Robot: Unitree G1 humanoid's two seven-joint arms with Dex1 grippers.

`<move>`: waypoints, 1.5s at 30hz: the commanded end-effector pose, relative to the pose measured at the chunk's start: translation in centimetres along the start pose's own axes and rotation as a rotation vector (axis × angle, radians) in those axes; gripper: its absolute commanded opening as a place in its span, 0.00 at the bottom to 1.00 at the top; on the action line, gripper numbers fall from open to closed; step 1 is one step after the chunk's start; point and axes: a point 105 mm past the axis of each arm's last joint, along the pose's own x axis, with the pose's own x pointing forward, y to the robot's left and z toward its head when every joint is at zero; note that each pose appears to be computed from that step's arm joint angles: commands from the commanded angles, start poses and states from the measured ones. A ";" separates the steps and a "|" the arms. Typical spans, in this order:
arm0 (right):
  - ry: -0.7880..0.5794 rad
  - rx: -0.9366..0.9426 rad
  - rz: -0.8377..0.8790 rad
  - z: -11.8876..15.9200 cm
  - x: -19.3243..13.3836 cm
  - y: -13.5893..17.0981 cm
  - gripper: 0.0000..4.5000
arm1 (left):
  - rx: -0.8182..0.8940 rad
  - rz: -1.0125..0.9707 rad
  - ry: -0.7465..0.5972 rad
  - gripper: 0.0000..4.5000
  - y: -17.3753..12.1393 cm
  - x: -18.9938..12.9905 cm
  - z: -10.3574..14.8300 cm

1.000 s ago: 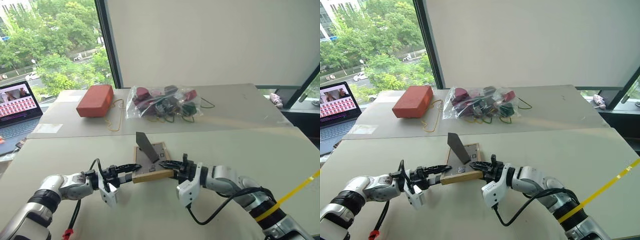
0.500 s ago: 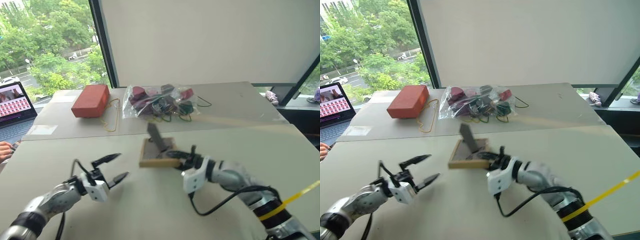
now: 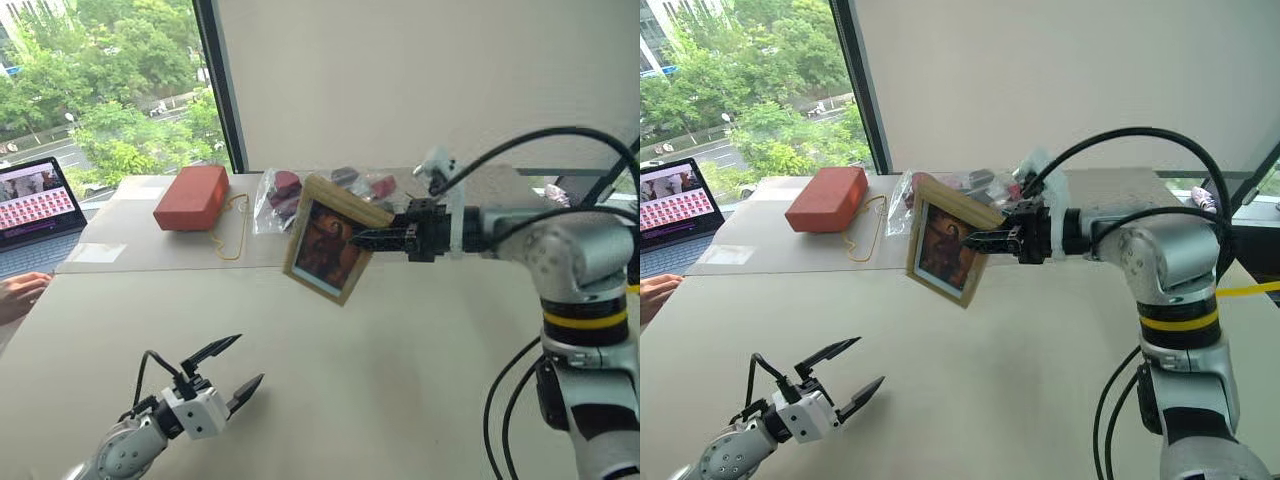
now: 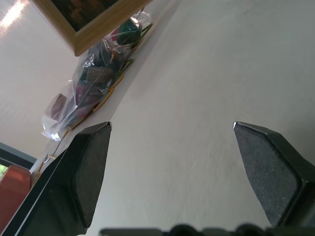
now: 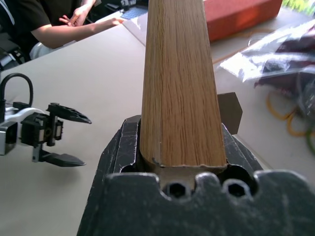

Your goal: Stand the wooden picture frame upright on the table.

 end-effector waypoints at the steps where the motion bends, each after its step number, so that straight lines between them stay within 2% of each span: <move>1: 0.055 0.076 0.043 -1.7 0.8 -0.2 0.27 | 0.024 0.014 -0.042 0.95 0.7 0.4 1.1; 8: 0.135 0.126 0.110 -4.7 2.3 0.2 0.27 | 0.025 0.015 -0.054 0.95 0.6 0.5 1.5; 10: 0.135 0.142 0.112 -4.9 2.3 0.1 0.49 | 0.026 0.016 -0.054 0.96 0.6 0.5 1.5; 11: 0.136 0.150 0.107 -5.0 2.3 0.0 0.53 | 0.026 0.018 -0.054 0.96 0.6 0.5 1.5; 17: 0.116 0.154 0.095 -4.4 2.0 -0.2 1.00 | 0.025 0.020 -0.054 0.96 0.6 0.6 1.5; 19: 0.101 0.149 0.084 -3.9 1.6 -0.3 1.00 | 0.023 0.018 -0.056 0.96 0.6 0.6 1.5; 24: 0.048 0.138 0.089 -2.6 -2.1 0.9 1.00 | -0.032 0.047 -0.034 0.96 1.0 0.4 1.3; 27: 0.018 0.122 0.098 -3.1 -5.3 2.6 1.00 | -0.210 0.137 0.056 0.96 2.0 0.2 0.1; 29: 0.031 0.070 0.026 -4.6 -6.6 3.1 1.00 | -0.396 0.247 0.152 0.96 2.7 0.2 -1.4; 31: 0.013 0.016 -0.094 -5.3 -7.0 2.7 1.00 | -0.552 0.292 0.219 0.96 2.4 0.4 -2.4; 33: -0.019 -0.005 -0.389 -7.3 -6.3 0.1 1.00 | -0.652 0.384 0.251 0.96 2.8 1.1 -2.7; 35: -0.115 0.059 -0.684 -9.4 -5.9 -2.1 1.00 | -0.749 0.471 0.267 0.96 3.5 1.8 -3.1; 38: -0.151 0.048 -0.968 -12.2 -5.8 -3.0 1.00 | -0.798 0.529 0.285 0.96 4.2 2.5 -3.6; 40: -0.201 0.002 -1.074 -13.3 -5.3 -2.3 1.00 | -0.814 0.568 0.293 0.96 4.7 2.8 -3.8; 45: -0.223 -0.053 -1.118 -16.2 -3.7 -1.6 1.00 | -0.830 0.571 0.305 0.96 4.6 3.4 -4.1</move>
